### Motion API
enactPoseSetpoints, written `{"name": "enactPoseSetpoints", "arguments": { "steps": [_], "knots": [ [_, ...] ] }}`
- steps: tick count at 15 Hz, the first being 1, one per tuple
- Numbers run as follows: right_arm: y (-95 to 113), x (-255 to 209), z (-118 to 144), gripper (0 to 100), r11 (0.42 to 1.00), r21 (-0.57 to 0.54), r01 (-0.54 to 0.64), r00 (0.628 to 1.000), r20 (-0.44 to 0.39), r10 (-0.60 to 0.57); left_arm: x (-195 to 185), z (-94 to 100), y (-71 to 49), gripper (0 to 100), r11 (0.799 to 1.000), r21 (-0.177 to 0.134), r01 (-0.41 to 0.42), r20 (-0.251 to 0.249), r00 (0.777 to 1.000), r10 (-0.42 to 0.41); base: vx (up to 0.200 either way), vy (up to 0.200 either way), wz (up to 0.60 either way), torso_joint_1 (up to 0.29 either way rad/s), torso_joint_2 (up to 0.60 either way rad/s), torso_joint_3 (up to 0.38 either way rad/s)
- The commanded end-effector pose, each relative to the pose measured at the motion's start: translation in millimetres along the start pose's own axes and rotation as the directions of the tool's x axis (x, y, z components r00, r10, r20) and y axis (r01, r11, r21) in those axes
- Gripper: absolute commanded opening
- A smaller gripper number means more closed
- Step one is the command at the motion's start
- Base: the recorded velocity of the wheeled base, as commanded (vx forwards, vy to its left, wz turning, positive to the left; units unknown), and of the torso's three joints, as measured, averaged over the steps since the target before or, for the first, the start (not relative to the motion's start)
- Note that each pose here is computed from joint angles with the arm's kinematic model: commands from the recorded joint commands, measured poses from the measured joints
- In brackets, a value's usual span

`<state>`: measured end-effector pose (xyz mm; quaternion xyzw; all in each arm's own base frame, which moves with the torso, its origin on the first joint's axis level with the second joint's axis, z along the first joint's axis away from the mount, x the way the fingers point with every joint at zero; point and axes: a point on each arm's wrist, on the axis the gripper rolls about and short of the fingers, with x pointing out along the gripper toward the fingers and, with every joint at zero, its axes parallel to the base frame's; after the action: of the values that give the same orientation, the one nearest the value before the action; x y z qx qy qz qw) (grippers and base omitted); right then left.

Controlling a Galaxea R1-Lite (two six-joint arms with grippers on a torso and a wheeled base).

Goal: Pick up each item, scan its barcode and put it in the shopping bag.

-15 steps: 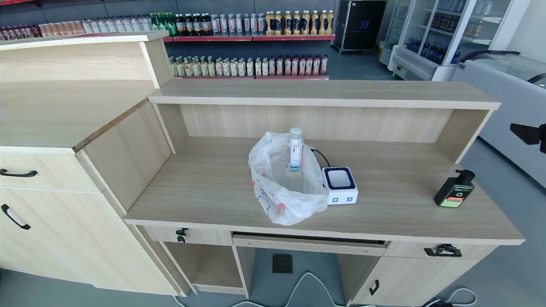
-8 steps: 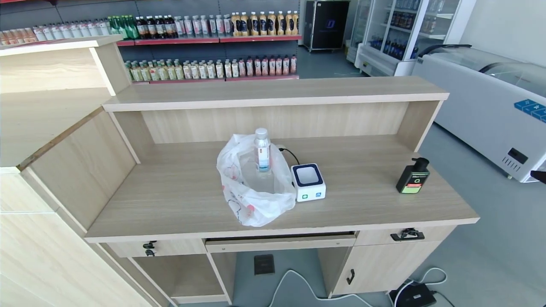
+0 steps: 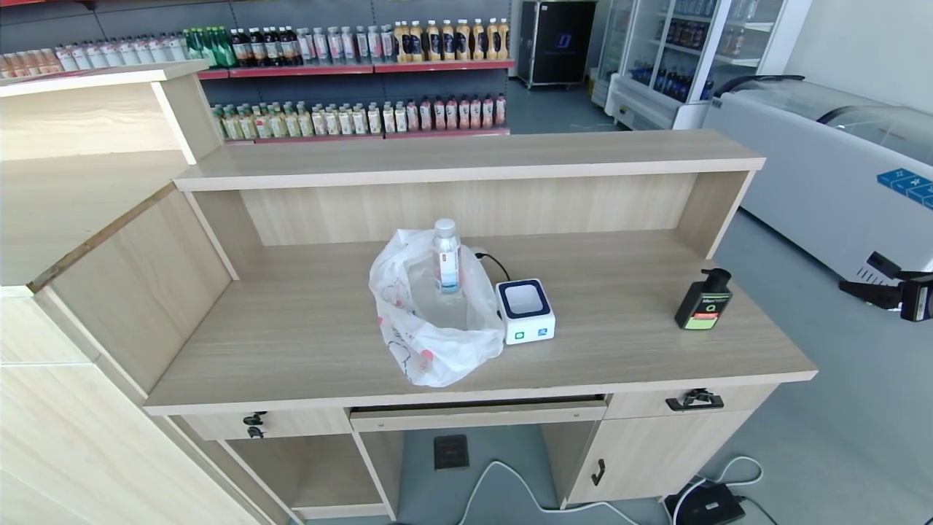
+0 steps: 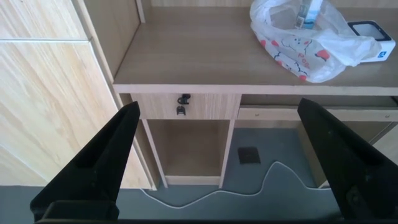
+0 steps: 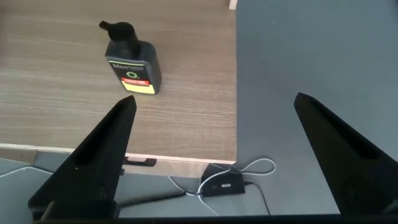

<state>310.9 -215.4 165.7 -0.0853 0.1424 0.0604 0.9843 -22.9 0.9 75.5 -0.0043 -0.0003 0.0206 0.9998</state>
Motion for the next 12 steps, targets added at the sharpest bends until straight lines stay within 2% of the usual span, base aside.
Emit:
{"name": "enactPoseSetpoints", "arguments": {
  "steps": [1,5,12],
  "knots": [
    [-5,17,-20,100,0.999,0.025,-0.020,0.999,-0.036,0.021,0,0.0,0.0,100,1.000,-0.001,0.000,0.000,1.000,0.000,0.000,0.000,0.00,0.000,0.00,0.000],
    [-15,39,-37,100,0.999,0.012,-0.038,0.998,-0.050,0.038,0,0.0,0.0,100,1.000,-0.001,0.001,0.000,1.000,-0.001,0.000,0.000,0.00,0.000,0.00,0.000],
    [-1,85,-42,100,0.988,-0.001,-0.154,0.988,-0.029,0.154,0,0.0,0.0,100,1.000,-0.001,0.000,0.000,1.000,0.000,0.000,0.000,0.00,0.000,0.00,0.000]
  ]
}}
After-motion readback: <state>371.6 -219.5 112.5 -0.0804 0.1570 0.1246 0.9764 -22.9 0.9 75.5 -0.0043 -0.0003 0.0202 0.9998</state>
